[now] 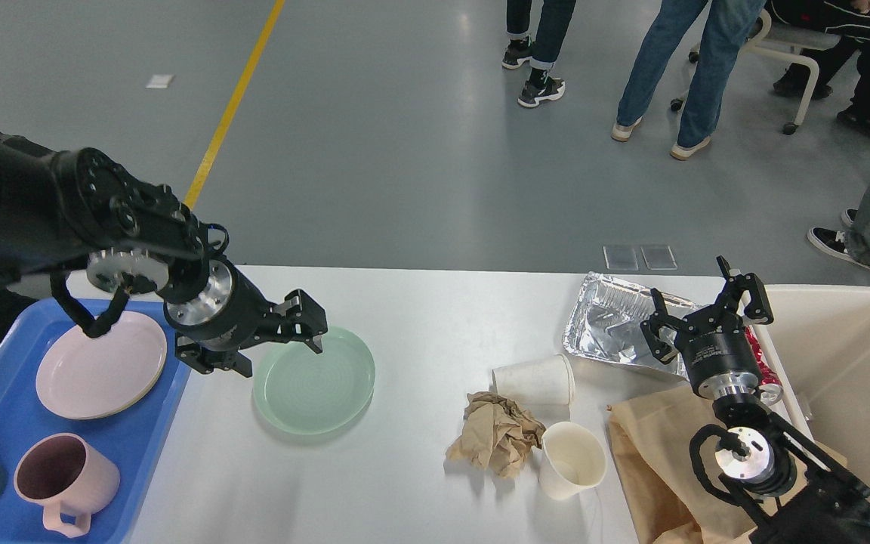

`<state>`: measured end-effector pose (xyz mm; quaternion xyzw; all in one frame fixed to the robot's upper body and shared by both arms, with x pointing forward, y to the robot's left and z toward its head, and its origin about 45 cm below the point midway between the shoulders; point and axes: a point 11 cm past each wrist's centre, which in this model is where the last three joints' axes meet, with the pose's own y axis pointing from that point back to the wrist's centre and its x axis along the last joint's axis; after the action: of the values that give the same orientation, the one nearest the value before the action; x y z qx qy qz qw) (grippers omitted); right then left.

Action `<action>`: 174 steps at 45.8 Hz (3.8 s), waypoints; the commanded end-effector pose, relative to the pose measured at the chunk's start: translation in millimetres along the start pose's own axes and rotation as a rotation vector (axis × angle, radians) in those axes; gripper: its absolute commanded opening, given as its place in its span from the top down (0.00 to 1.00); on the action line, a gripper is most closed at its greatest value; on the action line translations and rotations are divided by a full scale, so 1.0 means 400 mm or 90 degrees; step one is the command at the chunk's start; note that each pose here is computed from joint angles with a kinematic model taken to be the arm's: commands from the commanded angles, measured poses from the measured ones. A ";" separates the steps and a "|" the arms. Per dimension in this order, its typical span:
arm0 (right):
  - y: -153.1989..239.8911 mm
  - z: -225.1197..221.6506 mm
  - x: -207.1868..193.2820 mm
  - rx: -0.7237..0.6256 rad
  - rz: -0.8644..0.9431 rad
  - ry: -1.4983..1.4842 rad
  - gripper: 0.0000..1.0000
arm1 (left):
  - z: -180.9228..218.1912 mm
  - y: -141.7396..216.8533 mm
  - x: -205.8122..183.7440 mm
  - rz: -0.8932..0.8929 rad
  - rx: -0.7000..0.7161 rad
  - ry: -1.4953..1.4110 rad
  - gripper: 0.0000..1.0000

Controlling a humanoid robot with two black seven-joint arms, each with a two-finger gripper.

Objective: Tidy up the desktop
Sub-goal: 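Reach the left gripper to the pale green plate and grip its rim, then lift the green plate and lower it onto the pink plate in the tray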

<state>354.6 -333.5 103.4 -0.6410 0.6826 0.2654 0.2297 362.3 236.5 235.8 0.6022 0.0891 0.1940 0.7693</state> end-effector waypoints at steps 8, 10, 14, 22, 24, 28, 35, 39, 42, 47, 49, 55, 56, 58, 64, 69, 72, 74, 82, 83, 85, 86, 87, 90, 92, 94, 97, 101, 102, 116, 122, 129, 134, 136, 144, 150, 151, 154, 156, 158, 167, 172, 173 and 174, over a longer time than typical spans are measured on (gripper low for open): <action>-0.001 0.000 -0.002 0.000 -0.001 0.000 0.00 | -0.151 -0.187 0.001 0.094 0.013 0.202 0.08; 0.001 0.000 0.000 0.000 0.000 0.000 0.00 | -0.172 -0.217 -0.006 0.120 0.020 0.220 0.08; -0.001 0.000 -0.002 0.000 -0.001 0.000 0.00 | -0.187 -0.269 -0.030 0.147 0.017 0.261 0.08; 0.000 0.000 0.000 0.000 0.000 0.000 0.00 | -0.196 -0.301 -0.039 0.144 0.003 0.298 0.08; -0.001 0.000 -0.002 0.000 -0.001 0.000 0.00 | -0.203 -0.308 -0.037 0.148 0.003 0.301 0.08; 0.000 0.000 0.000 0.000 0.000 0.000 0.00 | -0.206 -0.322 -0.038 0.151 0.004 0.296 0.08; 0.000 0.001 -0.001 0.000 -0.001 -0.001 0.00 | -0.204 -0.325 -0.039 0.153 0.004 0.295 0.08; 0.000 0.001 -0.001 0.000 -0.001 -0.001 0.00 | -0.210 -0.328 -0.040 0.160 0.009 0.296 0.10; 0.000 0.001 -0.001 0.000 -0.001 -0.001 0.00 | -0.216 -0.332 -0.043 0.167 0.014 0.297 0.16; 0.000 0.000 0.000 0.000 0.000 0.000 0.00 | -0.212 -0.354 -0.065 0.156 0.006 0.313 0.30; 0.000 0.000 0.000 0.000 0.000 0.000 0.00 | -0.213 -0.365 -0.071 0.155 0.003 0.321 0.30; 0.000 0.000 0.000 0.000 0.000 0.000 0.00 | -0.227 -0.377 -0.075 0.155 0.006 0.328 0.38; 0.000 0.001 -0.001 0.000 -0.001 -0.001 0.00 | -0.227 -0.377 -0.074 0.156 0.005 0.329 0.41; 0.000 0.001 -0.001 0.000 -0.001 -0.001 0.00 | -0.223 -0.376 -0.074 0.154 0.003 0.329 0.47; 0.000 0.000 0.000 0.000 0.000 0.000 0.00 | -0.214 -0.375 -0.076 0.145 -0.007 0.336 0.69; 0.000 0.000 0.000 0.000 0.000 0.000 0.00 | -0.222 -0.374 -0.076 0.146 -0.002 0.338 0.79; 0.000 0.000 0.000 0.000 0.000 0.000 0.00 | -0.225 -0.373 -0.077 0.145 0.000 0.338 0.83; 0.000 0.001 -0.001 0.000 -0.001 -0.001 0.00 | -0.227 -0.374 -0.078 0.144 0.001 0.338 0.85; 0.000 0.000 0.000 0.000 0.000 0.000 0.00 | -0.236 -0.372 -0.083 0.140 0.009 0.341 0.97; 0.000 0.001 -0.001 0.000 -0.001 -0.001 0.00 | -0.236 -0.372 -0.085 0.137 0.009 0.341 0.99; 0.000 0.001 -0.001 0.000 -0.001 -0.001 0.00 | -0.235 -0.373 -0.088 0.129 0.006 0.342 1.00; 0.000 0.000 0.000 0.000 0.000 0.000 0.00 | -0.234 -0.373 -0.089 0.124 0.005 0.342 1.00; 0.000 0.000 0.000 0.000 0.000 0.000 0.00 | -0.233 -0.373 -0.091 0.120 0.004 0.342 1.00; 0.000 0.000 0.000 0.000 0.000 0.000 0.00 | -0.233 -0.374 -0.093 0.115 0.003 0.343 1.00; 0.000 0.000 0.000 0.000 0.000 0.000 0.00 | -0.233 -0.375 -0.095 0.113 0.003 0.343 1.00; 0.000 0.000 0.000 0.000 0.000 0.000 0.00 | -0.233 -0.375 -0.095 0.113 0.004 0.343 1.00; 0.000 0.000 0.000 0.000 0.000 0.000 0.00 | -0.235 -0.373 -0.092 0.115 0.004 0.344 1.00; 0.000 0.000 0.000 0.000 0.000 0.000 0.00 | -0.235 -0.365 -0.095 0.108 0.004 0.346 1.00; 0.000 0.001 -0.001 0.000 -0.001 -0.001 0.00 | -0.238 -0.359 -0.097 0.104 0.006 0.348 1.00; 0.000 0.000 0.000 0.000 0.000 0.000 0.00 | -0.184 -0.068 0.007 0.128 0.047 0.280 1.00; 0.000 0.000 0.000 0.000 0.000 0.000 0.00 | -0.138 0.087 0.020 0.098 0.029 0.249 1.00; 0.000 0.000 0.000 0.000 0.000 0.000 0.00 | -0.086 0.242 0.017 0.073 0.005 0.214 1.00; 0.000 0.000 0.000 0.000 0.000 0.000 0.00 | -0.055 0.283 0.000 0.040 0.000 0.186 1.00; 0.000 0.000 0.000 0.000 0.000 0.000 0.00 | -0.058 0.286 -0.002 0.034 0.002 0.187 1.00; 0.001 0.000 0.000 0.000 0.000 0.000 0.00 | -0.129 0.298 0.036 0.056 0.014 0.198 1.00; 0.001 0.000 0.000 0.000 0.000 0.000 0.00 | -0.243 0.272 0.092 0.073 0.020 0.245 1.00; -0.001 0.000 -0.002 0.000 -0.001 0.000 0.00 | -0.263 0.266 0.104 0.079 0.024 0.253 1.00; 0.001 0.000 0.000 0.000 0.000 0.000 0.00 | -0.328 0.243 0.135 0.095 0.035 0.278 1.00; -0.001 0.000 -0.002 0.000 -0.001 0.000 0.00 | -0.378 0.227 0.152 0.105 0.047 0.298 1.00; 0.001 0.001 0.001 0.000 0.000 0.000 0.00 | -0.430 0.219 0.169 0.120 0.052 0.321 1.00; 0.001 0.000 0.000 0.000 0.000 0.000 0.00 | -0.596 0.150 0.223 0.178 0.090 0.381 1.00; 0.001 0.000 0.000 0.000 0.000 0.000 0.00 | -0.675 0.091 0.236 0.223 0.136 0.408 1.00; 0.001 0.000 0.000 0.000 0.000 0.000 0.00 | -0.691 0.078 0.235 0.229 0.144 0.414 1.00; 0.000 -0.001 0.000 0.001 0.000 -0.001 0.00 | -0.704 0.066 0.235 0.237 0.148 0.421 1.00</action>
<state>354.5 -333.3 103.5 -0.6412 0.6822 0.2656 0.2299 344.3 507.7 226.9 0.5851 0.2394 0.4728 0.6138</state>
